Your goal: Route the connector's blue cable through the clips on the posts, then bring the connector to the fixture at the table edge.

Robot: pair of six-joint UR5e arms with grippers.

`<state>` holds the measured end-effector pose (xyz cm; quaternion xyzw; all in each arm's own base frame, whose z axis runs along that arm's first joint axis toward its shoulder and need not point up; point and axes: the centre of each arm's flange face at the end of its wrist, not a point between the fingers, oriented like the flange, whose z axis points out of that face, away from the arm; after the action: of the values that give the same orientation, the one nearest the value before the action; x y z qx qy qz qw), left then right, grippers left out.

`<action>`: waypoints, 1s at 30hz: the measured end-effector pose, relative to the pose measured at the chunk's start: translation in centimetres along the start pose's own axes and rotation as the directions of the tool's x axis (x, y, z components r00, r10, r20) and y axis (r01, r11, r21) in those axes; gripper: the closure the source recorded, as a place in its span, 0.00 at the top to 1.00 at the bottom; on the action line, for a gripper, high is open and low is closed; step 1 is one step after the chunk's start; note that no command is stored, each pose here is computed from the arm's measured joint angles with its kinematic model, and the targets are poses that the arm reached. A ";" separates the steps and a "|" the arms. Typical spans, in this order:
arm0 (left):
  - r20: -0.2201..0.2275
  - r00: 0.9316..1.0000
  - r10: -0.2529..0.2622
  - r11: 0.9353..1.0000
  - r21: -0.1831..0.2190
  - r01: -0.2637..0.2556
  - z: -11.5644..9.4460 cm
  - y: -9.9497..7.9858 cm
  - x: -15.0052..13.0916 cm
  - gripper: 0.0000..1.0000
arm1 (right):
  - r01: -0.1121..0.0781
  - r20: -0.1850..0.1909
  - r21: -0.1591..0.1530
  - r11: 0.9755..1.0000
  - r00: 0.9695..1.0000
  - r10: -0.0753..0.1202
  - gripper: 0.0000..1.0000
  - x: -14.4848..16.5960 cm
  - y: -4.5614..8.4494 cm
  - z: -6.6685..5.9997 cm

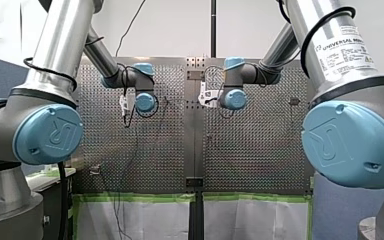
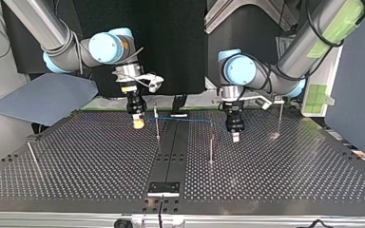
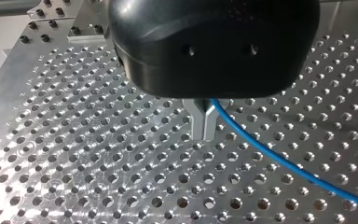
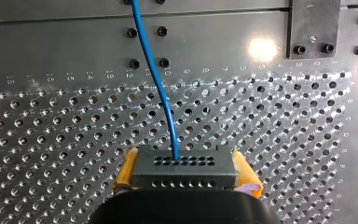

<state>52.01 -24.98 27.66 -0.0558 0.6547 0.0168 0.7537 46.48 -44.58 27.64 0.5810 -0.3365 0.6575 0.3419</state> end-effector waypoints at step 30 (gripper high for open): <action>-0.053 0.999 -0.011 0.999 0.031 0.012 3.2 0.5 2.4 0.00 | -0.002 -0.012 -0.015 1.000 1.000 0.001 0.00 -0.8 1.2 3.0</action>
<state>55.41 -24.23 25.71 -0.0483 0.6742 0.0009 0.7370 47.19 -47.82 27.09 0.5742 -0.3397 0.6587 0.3478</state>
